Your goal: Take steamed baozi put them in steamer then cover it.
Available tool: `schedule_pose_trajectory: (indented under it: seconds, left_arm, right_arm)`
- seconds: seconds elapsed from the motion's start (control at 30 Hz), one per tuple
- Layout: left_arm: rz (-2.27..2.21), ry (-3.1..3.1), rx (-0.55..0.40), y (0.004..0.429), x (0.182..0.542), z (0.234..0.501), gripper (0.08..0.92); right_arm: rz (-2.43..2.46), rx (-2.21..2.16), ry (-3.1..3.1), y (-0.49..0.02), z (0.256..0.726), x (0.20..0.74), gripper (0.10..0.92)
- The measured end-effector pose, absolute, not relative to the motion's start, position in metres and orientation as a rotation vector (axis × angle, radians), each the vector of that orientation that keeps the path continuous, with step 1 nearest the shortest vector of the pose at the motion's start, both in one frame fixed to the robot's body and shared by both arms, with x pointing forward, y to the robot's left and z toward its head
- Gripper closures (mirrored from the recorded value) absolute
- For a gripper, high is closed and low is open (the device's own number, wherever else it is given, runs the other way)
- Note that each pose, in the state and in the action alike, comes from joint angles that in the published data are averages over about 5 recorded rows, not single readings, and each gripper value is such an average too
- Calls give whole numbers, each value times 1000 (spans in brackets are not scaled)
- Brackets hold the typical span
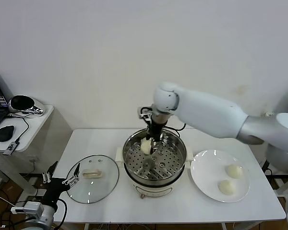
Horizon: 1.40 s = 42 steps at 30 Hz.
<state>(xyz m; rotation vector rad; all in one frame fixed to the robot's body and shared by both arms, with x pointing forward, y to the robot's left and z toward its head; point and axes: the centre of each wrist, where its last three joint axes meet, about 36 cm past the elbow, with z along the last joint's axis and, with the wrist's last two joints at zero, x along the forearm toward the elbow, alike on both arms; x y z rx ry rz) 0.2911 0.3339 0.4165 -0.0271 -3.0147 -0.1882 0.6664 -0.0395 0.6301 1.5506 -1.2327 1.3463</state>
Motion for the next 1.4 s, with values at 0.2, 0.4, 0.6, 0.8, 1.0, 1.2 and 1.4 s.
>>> schedule_pose_trajectory:
  seconds: [0.2, 0.4, 0.6, 0.8, 1.0, 1.2, 1.4]
  left_arm:
    - [-182, -3016, -29, 333, 291, 417, 177]
    - [-177, -3018, -28, 333, 291, 417, 177]
    - [-173, -3017, -28, 333, 292, 416, 177]
    - [-172, -3015, -30, 333, 292, 415, 177]
    - [-168, -3017, -33, 331, 292, 416, 177]
    - [-167, -3016, -39, 329, 292, 417, 177]
    - [-171, -3003, -45, 330, 291, 417, 177]
  right_arm:
    - [1348, 1555, -1216, -14, 617, 666, 411]
    - [1349, 1555, -1191, 1, 602, 662, 411]
    - [1349, 1547, -1183, 6, 590, 659, 409]
    - [1343, 1547, -1201, 7, 589, 657, 288]
    - [1337, 1554, -1225, 1, 602, 654, 203]
    - [1355, 1570, -1261, -30, 635, 648, 200]
    - [1379, 1550, -1314, -93, 672, 641, 200]
